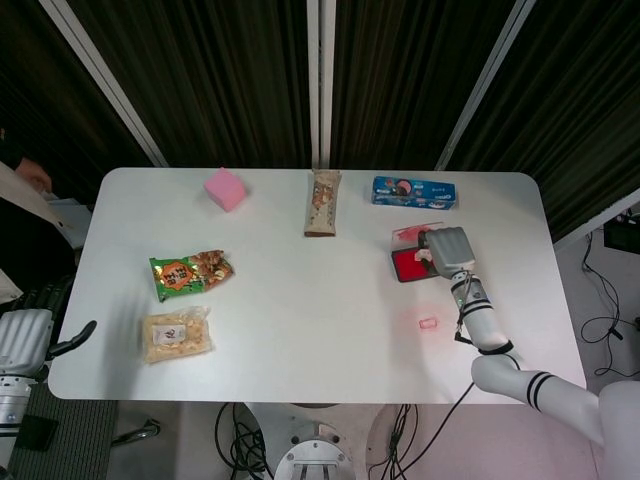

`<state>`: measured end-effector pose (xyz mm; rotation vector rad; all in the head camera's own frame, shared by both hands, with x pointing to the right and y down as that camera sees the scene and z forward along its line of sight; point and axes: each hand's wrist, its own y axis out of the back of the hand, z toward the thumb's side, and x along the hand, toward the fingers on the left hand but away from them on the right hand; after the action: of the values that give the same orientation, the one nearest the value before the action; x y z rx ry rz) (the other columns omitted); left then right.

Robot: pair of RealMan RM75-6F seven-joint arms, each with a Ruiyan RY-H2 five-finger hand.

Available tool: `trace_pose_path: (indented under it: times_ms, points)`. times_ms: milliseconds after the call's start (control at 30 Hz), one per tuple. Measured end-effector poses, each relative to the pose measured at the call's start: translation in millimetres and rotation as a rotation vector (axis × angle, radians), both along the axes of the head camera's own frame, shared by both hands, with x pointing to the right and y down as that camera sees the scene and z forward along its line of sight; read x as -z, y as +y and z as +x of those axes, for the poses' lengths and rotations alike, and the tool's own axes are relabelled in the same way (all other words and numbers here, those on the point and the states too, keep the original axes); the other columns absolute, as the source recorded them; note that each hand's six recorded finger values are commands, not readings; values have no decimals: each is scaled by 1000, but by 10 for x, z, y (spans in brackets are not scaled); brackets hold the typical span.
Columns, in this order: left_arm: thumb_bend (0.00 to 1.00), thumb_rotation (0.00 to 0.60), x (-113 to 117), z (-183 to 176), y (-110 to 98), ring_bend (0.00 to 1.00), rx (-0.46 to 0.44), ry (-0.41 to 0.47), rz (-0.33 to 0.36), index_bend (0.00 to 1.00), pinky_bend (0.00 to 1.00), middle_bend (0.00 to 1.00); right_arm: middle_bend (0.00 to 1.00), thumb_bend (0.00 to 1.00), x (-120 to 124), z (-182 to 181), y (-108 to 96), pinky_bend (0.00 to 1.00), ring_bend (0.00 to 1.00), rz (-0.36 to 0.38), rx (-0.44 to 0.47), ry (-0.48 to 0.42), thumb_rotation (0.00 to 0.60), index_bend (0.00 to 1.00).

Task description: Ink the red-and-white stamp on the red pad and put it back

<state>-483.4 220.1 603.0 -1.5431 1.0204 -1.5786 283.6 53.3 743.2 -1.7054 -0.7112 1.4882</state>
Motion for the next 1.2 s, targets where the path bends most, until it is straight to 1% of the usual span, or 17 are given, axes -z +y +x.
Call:
trace_pose_path:
  times_ms: [133, 233, 333, 367, 467, 567, 667, 800, 867, 1100, 1200]
  points:
    - [150, 14, 3, 16, 10, 118, 0, 1, 0, 84, 205, 120, 559, 313, 161, 12, 83, 697, 604, 16, 9, -19, 600, 645]
    - [150, 12, 1, 30, 16, 118, -2, 2, -1, 84, 205, 120, 558, 312, 261, 52, 251, 697, 604, 15, 19, -25, 600, 645]
    - [150, 15, -3, 55, 16, 118, -7, 7, -2, 84, 205, 120, 554, 312, 337, 140, 516, 697, 604, 5, 28, -20, 600, 646]
    - [150, 16, -5, 64, 16, 118, -10, 8, -2, 84, 205, 120, 553, 311, 358, 189, 632, 697, 604, 1, 30, -15, 600, 646]
    - [150, 13, -8, 91, 18, 118, -17, 13, -3, 84, 205, 120, 549, 305, 385, 289, 903, 697, 604, -14, 32, -6, 600, 649]
    - [150, 16, -5, 105, 32, 118, -19, 18, -3, 84, 205, 120, 546, 301, 392, 339, 1109, 697, 603, -28, 25, -10, 600, 650]
    - [150, 15, -2, 100, 50, 118, -19, 20, -6, 84, 205, 120, 546, 301, 385, 333, 1248, 697, 603, -26, 19, -18, 600, 650]
    - [150, 15, 2, 92, 66, 118, -18, 23, -7, 84, 205, 120, 546, 301, 345, 303, 1341, 697, 604, -21, -13, -27, 600, 650]
    - [150, 14, -1, 80, 75, 118, -19, 22, -11, 84, 205, 120, 546, 301, 318, 298, 1362, 697, 604, -23, -25, -17, 600, 650]
    - [152, 17, 10, 29, 90, 118, -11, 23, -14, 84, 205, 120, 545, 302, 258, 273, 1379, 697, 604, -26, -46, 24, 600, 649]
    - [152, 16, 11, 13, 91, 118, -7, 24, -14, 84, 205, 120, 539, 302, 230, 258, 1384, 697, 603, -39, -44, 32, 600, 646]
